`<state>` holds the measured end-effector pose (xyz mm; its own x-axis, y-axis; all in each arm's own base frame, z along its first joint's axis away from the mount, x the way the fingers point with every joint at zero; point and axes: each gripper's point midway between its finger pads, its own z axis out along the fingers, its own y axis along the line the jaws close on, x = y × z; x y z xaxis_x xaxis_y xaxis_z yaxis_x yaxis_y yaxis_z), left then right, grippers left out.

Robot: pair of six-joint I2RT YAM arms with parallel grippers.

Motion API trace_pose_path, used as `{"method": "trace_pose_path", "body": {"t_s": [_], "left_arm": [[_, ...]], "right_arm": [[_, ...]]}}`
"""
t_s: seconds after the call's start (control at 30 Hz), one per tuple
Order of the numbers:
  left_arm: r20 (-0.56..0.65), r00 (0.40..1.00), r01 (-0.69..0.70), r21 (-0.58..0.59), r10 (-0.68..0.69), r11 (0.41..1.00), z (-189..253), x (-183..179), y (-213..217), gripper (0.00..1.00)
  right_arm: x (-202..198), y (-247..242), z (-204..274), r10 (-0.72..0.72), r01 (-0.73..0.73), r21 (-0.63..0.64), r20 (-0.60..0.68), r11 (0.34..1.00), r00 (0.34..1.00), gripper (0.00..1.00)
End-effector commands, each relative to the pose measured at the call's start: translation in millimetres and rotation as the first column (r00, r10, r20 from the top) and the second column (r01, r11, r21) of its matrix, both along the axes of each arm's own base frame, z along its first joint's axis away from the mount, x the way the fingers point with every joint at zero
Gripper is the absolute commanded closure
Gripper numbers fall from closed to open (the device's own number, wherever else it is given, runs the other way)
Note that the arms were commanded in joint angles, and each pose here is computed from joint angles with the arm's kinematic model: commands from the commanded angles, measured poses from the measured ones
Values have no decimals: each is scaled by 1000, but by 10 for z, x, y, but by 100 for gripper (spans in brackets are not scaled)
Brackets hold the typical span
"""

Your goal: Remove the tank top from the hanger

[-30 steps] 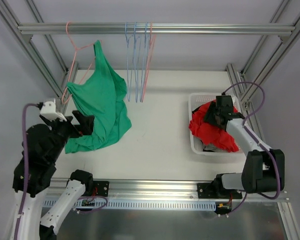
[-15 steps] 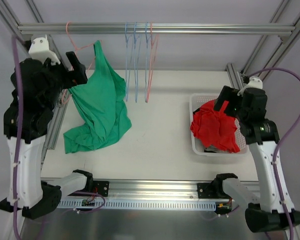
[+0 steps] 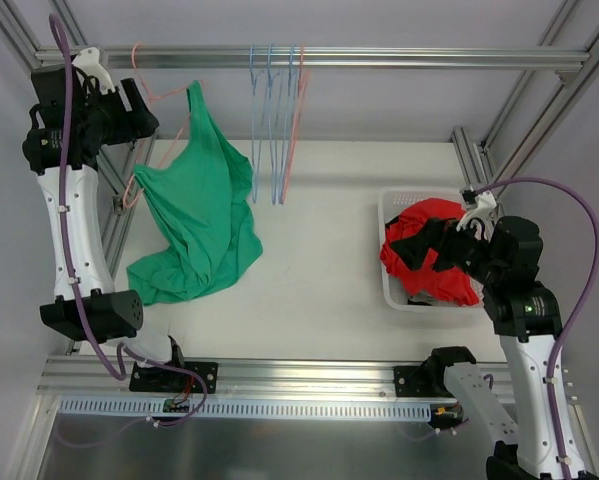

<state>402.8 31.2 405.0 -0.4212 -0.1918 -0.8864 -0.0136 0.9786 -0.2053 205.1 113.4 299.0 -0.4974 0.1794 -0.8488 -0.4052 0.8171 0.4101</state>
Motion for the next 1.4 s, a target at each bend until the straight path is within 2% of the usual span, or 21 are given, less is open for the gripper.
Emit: {"method": "trace_pose_path", "body": {"t_s": [0.0, 0.03, 0.07, 0.13, 0.23, 0.37, 0.4, 0.43, 0.5, 0.7, 0.83, 0.93, 1.17, 1.23, 1.27, 1.33, 1.37], "left_arm": [[38, 978, 209, -89, -207, 974, 89, -41, -333, 42], [18, 981, 194, -107, -193, 975, 19, 3, -314, 56], [10, 982, 187, -111, -187, 976, -11, 18, -301, 61], [-4, 982, 189, -117, -191, 975, -65, 54, -301, 55], [-12, 985, 170, -109, -172, 979, -91, 76, -258, 68], [-17, 985, 170, -113, -173, 979, -114, 99, -256, 71], [-22, 984, 172, -117, -176, 978, -136, 115, -257, 86], [-23, 985, 170, -117, -174, 978, -137, 119, -254, 94], [-17, 983, 178, -126, -182, 976, -117, 108, -278, 100], [87, 970, 239, -130, -229, 962, 285, -6, -424, 100], [209, 937, 307, -114, -279, 945, 676, -164, -635, 100], [262, 911, 350, -78, -319, 933, 813, -264, -830, 100], [255, 898, 394, -111, -358, 912, 677, -482, -1072, 100], [245, 898, 400, -115, -364, 909, 569, -641, -1142, 100], [206, 910, 391, -132, -360, 911, 367, -664, -1157, 100], [237, 898, 405, -113, -372, 907, 378, -898, -1219, 100], [197, 907, 401, -129, -373, 907, 154, -945, -1229, 100]], "right_arm": [[-132, 153, 160, 101, -104, 52, 61, 993, 993, 1], [-137, 161, 172, 104, -108, 54, 69, 993, 992, 0], [-144, 175, 172, 114, -118, 57, 70, 991, 991, 1], [-158, 201, 179, 133, -137, 63, 69, 989, 989, 1], [-178, 225, 193, 150, -155, 68, 77, 986, 986, 0], [-181, 241, 188, 148, -154, 89, 71, 984, 986, 1], [-181, 247, 180, 152, -158, 92, 72, 983, 986, 0], [-185, 254, 190, 155, -162, 97, 75, 982, 985, 0], [-196, 265, 198, 160, -168, 103, 80, 980, 984, 0], [-229, 281, 261, 172, -182, 109, 102, 977, 980, 0], [-229, 290, 286, 172, -186, 119, 115, 975, 978, 1], [-222, 312, 283, 179, -194, 134, 117, 972, 977, 0], [-214, 345, 265, 195, -211, 150, 113, 966, 974, 0], [-214, 357, 270, 204, -220, 153, 116, 963, 972, 0], [-229, 367, 270, 212, -228, 156, 115, 961, 971, 1], [-243, 381, 253, 224, -242, 159, 118, 957, 967, 0], [-245, 386, 259, 229, -247, 159, 124, 956, 966, 1]]}}
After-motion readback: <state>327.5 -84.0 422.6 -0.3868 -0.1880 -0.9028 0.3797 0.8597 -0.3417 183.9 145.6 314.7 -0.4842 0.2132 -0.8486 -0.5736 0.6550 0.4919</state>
